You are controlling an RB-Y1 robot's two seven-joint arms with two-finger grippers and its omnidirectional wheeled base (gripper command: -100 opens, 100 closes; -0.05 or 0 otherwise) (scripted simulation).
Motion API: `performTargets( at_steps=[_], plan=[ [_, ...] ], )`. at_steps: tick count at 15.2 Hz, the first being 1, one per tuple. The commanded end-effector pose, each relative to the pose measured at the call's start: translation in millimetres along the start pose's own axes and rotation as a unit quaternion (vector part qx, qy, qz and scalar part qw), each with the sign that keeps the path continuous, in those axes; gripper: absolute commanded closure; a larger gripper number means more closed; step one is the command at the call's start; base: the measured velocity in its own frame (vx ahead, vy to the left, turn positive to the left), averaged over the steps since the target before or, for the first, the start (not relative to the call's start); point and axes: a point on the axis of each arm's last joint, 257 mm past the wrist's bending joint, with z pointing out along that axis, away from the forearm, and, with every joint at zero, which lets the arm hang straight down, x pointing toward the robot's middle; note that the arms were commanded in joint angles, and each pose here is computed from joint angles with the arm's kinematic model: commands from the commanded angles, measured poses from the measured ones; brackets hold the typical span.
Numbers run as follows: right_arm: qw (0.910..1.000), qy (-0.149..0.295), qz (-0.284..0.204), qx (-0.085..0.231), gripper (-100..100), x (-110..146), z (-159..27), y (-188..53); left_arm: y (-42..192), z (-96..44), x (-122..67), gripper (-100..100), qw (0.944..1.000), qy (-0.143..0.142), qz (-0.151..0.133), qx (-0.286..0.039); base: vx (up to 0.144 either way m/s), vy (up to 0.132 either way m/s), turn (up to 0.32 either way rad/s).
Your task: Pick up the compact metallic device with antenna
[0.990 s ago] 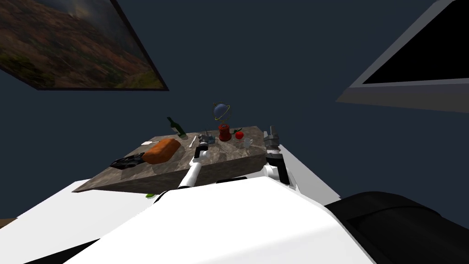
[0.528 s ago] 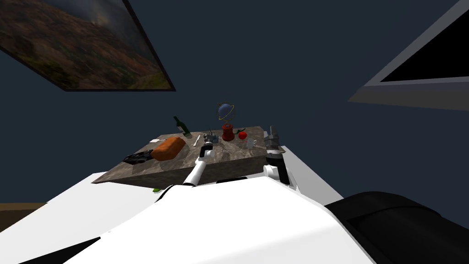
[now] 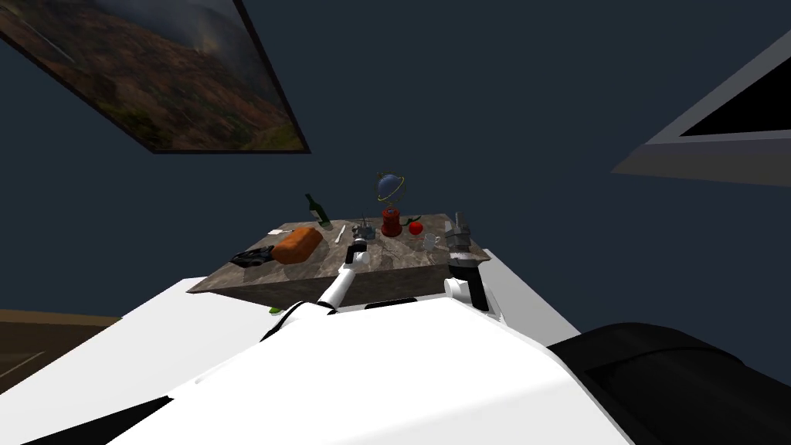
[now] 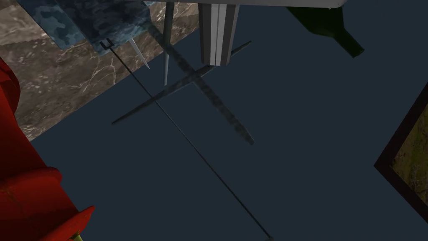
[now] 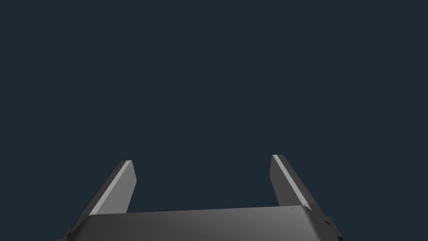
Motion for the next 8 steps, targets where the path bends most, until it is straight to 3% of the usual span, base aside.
performTargets(
  at_steps=[1,3,4,6,8],
  plan=[
    [1.0,0.0,0.0,0.0,0,0.0,0.0,0.0,12.5,-0.2,10.1,100,1.0,0.003,0.004,-0.005,-0.015,0.054,0.106],
    [1.0,0.0,0.0,0.0,0,0.0,0.0,0.0,9.1,-0.5,7.3,100,1.0,0.002,0.001,-0.003,-0.01,0.037,0.05],
    [1.0,0.0,0.0,0.0,0,0.0,0.0,0.0,-1.9,1.3,-3.5,-100,0.9996,0.006,0.028,0.0,-0.017,-0.025,-0.126],
    [1.0,0.0,0.0,0.0,0,0.1,0.1,0.0,-8.6,2.5,-7.9,-100,0.9989,0.011,0.045,0.003,-0.04,-0.101,-0.179],
    [1.0,0.0,0.0,0.0,0,0.2,0.1,0.1,-20.8,6.6,-7.4,-100,0.9966,0.027,0.077,0.012,-0.069,-0.166,-0.277]
  ],
)
